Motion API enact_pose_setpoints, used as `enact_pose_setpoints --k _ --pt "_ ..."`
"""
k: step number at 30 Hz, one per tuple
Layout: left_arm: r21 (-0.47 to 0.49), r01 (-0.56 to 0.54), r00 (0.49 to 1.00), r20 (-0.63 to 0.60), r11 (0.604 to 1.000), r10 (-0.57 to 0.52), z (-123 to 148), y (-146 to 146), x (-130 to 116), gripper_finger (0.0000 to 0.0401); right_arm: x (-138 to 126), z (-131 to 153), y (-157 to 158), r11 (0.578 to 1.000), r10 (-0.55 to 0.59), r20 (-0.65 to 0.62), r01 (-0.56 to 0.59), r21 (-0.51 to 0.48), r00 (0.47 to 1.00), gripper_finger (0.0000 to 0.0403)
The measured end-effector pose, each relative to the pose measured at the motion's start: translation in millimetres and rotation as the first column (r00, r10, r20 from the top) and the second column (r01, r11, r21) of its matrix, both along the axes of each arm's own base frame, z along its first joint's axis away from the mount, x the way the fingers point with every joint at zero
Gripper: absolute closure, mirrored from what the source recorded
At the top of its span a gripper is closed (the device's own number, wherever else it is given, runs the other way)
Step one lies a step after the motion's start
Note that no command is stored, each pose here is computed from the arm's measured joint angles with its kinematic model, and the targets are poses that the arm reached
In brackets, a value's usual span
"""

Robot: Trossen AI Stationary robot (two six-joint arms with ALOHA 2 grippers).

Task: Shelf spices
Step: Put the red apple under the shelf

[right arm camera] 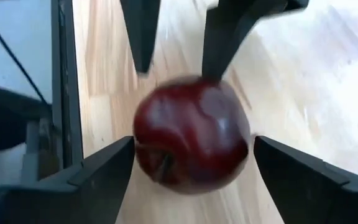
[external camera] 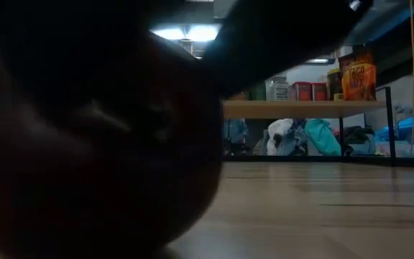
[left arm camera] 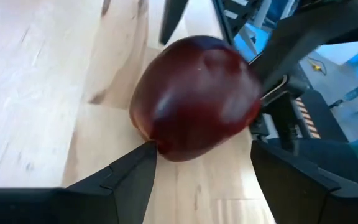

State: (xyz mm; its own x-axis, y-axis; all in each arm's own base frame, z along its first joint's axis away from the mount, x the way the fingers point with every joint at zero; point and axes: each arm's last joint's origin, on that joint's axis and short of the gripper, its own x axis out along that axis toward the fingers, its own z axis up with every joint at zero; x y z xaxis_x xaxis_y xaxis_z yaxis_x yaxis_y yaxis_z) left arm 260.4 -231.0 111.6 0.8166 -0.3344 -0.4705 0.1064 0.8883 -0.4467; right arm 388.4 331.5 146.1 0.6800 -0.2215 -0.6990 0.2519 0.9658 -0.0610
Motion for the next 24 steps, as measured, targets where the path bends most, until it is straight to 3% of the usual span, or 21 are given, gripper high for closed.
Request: enact_pose_setpoints --k 18,24 --pt "0.023 -0.017 0.998 -0.059 1.0 0.019 -8.0 2.3 -2.2 0.0146 27.0 6.5 -22.3 0.999 -0.021 0.076 0.023 -0.029 0.997 0.0068" --pt "0.02 -0.023 0.997 -0.077 1.0 0.025 -9.3 2.4 -3.2 0.0146 41.6 9.5 -36.6 0.999 -0.045 0.099 0.044 0.006 0.994 0.0068"
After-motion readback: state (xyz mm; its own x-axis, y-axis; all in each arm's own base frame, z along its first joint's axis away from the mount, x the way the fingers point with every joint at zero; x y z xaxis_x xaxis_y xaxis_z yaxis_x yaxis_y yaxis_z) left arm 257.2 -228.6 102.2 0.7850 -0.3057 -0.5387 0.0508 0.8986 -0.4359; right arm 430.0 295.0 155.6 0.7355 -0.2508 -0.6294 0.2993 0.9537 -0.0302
